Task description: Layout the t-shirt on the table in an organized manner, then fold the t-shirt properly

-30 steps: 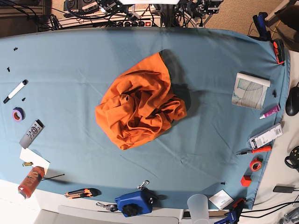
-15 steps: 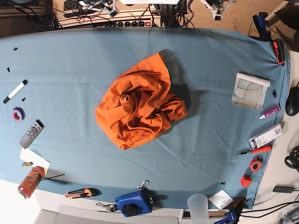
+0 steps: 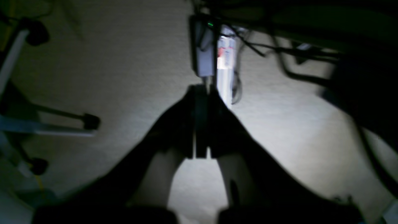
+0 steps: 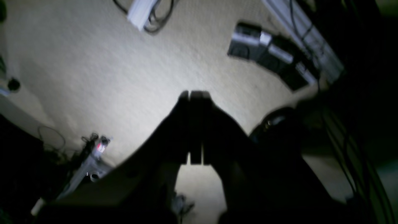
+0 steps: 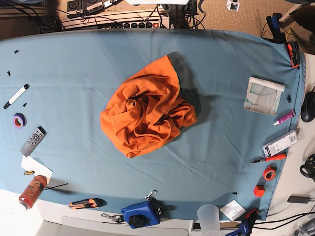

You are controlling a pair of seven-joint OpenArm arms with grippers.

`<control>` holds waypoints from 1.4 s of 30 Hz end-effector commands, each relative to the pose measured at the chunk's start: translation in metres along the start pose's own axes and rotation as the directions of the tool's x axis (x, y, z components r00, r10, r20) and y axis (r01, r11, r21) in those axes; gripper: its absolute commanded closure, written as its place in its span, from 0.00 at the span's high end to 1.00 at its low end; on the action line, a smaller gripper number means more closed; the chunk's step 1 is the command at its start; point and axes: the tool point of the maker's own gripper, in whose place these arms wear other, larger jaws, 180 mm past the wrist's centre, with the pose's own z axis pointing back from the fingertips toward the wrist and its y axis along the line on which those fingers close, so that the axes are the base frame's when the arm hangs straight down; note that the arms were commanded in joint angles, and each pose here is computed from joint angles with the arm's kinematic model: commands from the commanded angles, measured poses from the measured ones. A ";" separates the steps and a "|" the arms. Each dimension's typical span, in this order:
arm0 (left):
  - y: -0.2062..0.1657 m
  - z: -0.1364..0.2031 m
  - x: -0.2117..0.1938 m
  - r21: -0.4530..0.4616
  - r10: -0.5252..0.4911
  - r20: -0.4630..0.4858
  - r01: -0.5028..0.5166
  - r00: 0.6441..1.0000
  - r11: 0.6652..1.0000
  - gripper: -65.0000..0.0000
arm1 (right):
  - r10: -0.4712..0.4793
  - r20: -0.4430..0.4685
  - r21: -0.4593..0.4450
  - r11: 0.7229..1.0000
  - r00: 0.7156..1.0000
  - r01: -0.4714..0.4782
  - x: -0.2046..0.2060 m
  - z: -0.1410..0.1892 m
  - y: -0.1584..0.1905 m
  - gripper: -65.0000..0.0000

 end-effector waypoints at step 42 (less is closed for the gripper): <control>-0.050 0.161 0.174 0.132 -0.301 0.362 0.271 0.882 0.953 0.00 | -0.030 0.520 -0.379 0.888 0.854 0.261 0.133 0.217 -0.131 0.00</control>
